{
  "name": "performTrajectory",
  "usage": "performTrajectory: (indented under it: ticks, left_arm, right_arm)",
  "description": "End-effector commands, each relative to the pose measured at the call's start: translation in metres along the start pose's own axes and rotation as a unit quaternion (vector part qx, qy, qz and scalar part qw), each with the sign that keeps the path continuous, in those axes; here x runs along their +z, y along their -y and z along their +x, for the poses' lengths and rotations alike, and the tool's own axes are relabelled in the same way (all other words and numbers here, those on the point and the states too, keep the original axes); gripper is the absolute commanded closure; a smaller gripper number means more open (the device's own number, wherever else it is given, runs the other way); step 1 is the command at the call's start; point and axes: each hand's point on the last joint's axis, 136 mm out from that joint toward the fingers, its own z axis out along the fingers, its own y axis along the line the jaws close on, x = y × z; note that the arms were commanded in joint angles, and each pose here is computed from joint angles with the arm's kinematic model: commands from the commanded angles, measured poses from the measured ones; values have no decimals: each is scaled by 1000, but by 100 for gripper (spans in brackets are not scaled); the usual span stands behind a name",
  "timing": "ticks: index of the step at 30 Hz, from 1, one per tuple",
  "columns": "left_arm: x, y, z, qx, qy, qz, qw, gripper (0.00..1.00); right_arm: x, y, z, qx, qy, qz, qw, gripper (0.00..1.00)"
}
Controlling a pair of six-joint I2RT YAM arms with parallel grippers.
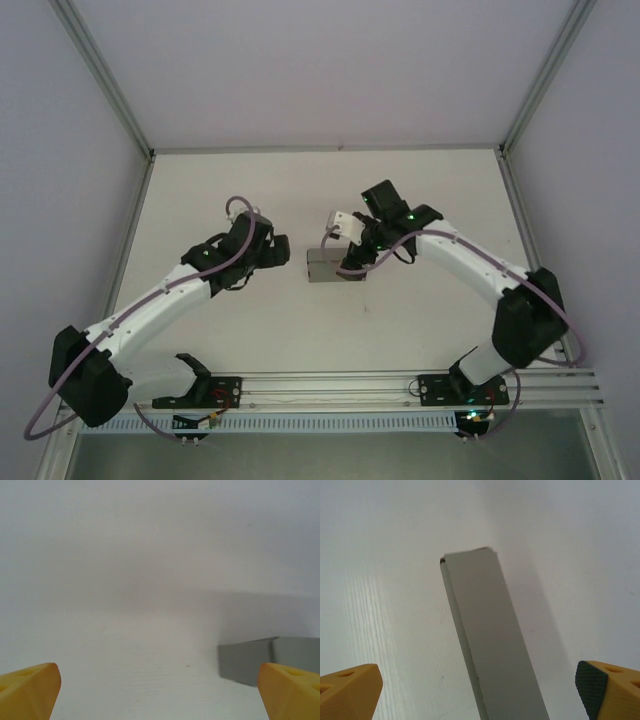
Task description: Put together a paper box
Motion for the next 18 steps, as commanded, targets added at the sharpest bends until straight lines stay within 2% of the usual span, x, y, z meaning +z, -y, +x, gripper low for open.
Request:
performTrajectory:
  ticks: [1,9,12,17,18]
  left_arm:
    - [-6,-30,6,-12,7,-55,998,0]
    - [-9,-41,7,-17,16,-72,997,0]
    - [-10,-42,7,-16,15,-74,997,0]
    - [-10,-46,9,-18,18,-80,996,0]
    - [-10,-47,10,-18,18,-82,996,0]
  right_arm:
    - [9,-10,12,-58,-51,-47,996,0]
    - [49,0,30,-74,-136,-42,987,5]
    - [65,12,35,-86,-170,-8,982,8]
    - [77,34,39,-100,-204,66,971,23]
    - [78,37,40,-102,-206,79,970,23]
